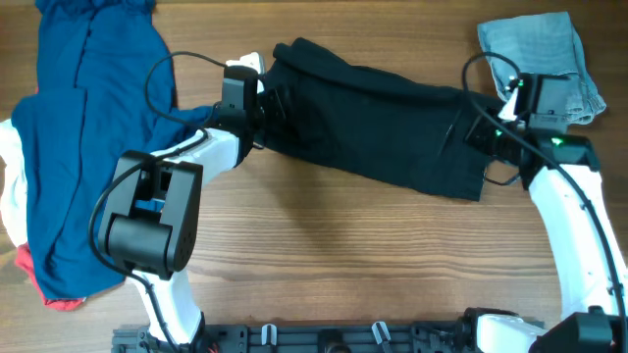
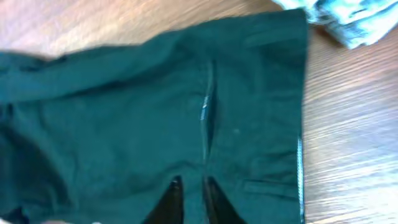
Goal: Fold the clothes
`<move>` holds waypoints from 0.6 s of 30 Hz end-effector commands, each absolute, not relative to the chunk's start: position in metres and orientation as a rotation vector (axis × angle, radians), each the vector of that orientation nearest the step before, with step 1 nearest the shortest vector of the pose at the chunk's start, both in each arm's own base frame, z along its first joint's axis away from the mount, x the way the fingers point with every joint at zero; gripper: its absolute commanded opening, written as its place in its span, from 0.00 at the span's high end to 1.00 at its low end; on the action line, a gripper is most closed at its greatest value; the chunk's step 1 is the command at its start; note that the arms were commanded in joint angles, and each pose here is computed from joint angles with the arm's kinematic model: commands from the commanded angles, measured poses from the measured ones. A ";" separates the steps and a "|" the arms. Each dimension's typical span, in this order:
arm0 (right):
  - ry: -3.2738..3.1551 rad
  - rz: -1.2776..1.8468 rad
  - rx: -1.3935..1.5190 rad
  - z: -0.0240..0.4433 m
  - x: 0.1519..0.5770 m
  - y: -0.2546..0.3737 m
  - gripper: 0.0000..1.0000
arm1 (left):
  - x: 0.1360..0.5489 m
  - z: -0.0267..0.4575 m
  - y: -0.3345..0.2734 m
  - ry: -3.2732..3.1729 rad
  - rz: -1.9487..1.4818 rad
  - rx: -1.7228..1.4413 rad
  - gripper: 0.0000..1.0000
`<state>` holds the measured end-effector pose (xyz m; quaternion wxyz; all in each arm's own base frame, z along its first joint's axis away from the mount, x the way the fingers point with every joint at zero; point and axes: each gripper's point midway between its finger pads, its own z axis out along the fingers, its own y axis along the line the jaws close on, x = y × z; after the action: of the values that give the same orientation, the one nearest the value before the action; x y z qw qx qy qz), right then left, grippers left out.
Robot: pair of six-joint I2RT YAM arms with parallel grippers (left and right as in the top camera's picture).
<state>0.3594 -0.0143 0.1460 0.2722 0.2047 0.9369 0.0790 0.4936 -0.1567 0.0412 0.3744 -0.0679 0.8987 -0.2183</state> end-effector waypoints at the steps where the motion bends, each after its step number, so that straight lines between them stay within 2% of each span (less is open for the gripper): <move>1: 2.616 0.252 0.526 0.113 0.369 -0.004 0.96 | 0.492 0.050 -0.160 2.295 -0.570 -0.143 0.66; 4: 2.632 0.260 0.501 0.083 0.390 -0.004 0.96 | 0.493 0.049 -0.158 2.295 -0.557 -0.149 0.74; 13: 2.465 0.226 0.438 0.012 0.472 -0.015 0.93 | 0.484 0.038 -0.156 2.355 -0.542 -0.160 0.80; 16: 2.373 0.238 0.425 -0.003 0.497 -0.016 0.90 | 0.480 0.034 -0.155 2.377 -0.536 -0.164 0.82; 18: 2.302 0.269 0.435 0.004 0.510 -0.015 0.90 | 0.475 0.027 -0.151 2.411 -0.507 -0.178 0.84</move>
<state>0.5012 -0.0152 0.0074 0.3683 0.1647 0.9094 0.1006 0.4770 -0.1528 0.0228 0.3303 -0.0684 0.9195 -0.2021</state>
